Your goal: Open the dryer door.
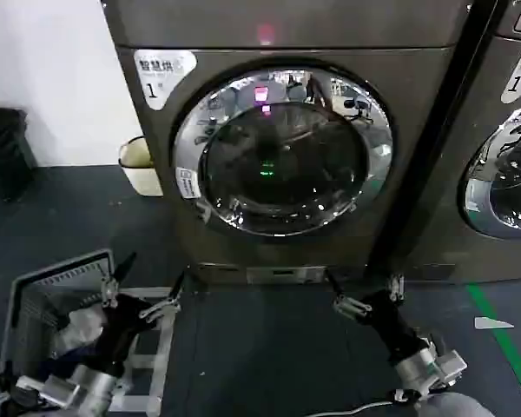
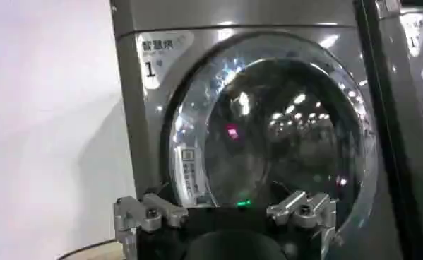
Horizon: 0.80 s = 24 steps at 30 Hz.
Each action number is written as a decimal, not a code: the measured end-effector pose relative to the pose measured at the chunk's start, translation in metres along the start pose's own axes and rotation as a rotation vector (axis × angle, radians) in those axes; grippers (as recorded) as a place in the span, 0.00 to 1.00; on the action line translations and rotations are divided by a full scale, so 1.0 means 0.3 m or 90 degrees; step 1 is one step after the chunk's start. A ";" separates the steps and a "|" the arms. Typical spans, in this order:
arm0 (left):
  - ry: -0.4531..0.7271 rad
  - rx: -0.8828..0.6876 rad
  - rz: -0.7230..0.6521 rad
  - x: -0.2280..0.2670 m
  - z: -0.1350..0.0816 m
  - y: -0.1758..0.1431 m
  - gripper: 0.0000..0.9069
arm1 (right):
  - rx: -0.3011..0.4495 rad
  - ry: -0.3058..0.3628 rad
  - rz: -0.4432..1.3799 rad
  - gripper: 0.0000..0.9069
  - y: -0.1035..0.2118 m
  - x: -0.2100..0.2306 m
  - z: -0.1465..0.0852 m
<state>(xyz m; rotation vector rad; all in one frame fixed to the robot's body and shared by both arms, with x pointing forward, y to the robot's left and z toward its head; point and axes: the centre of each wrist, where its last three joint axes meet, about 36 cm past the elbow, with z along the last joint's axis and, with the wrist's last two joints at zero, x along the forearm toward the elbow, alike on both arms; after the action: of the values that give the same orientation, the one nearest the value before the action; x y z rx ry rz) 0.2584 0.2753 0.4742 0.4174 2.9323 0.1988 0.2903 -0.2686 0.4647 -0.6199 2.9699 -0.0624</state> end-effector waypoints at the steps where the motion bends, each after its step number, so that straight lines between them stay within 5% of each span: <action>1: -0.001 0.001 0.001 0.002 -0.002 -0.001 1.00 | -0.006 -0.004 -0.011 1.00 -0.007 -0.015 -0.001; 12: 0.005 0.000 0.002 0.026 -0.020 -0.010 1.00 | -0.006 -0.008 -0.166 1.00 -0.150 -0.266 0.012; 24: 0.006 -0.002 -0.005 0.055 -0.034 -0.007 1.00 | 0.025 0.000 -0.321 1.00 -0.126 -0.647 0.011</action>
<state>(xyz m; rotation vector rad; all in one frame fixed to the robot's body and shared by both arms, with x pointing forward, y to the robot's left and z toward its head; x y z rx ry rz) 0.2402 0.2769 0.4813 0.4052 2.9423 0.2041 0.4825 -0.2256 0.4824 -1.3411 2.7241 -0.1598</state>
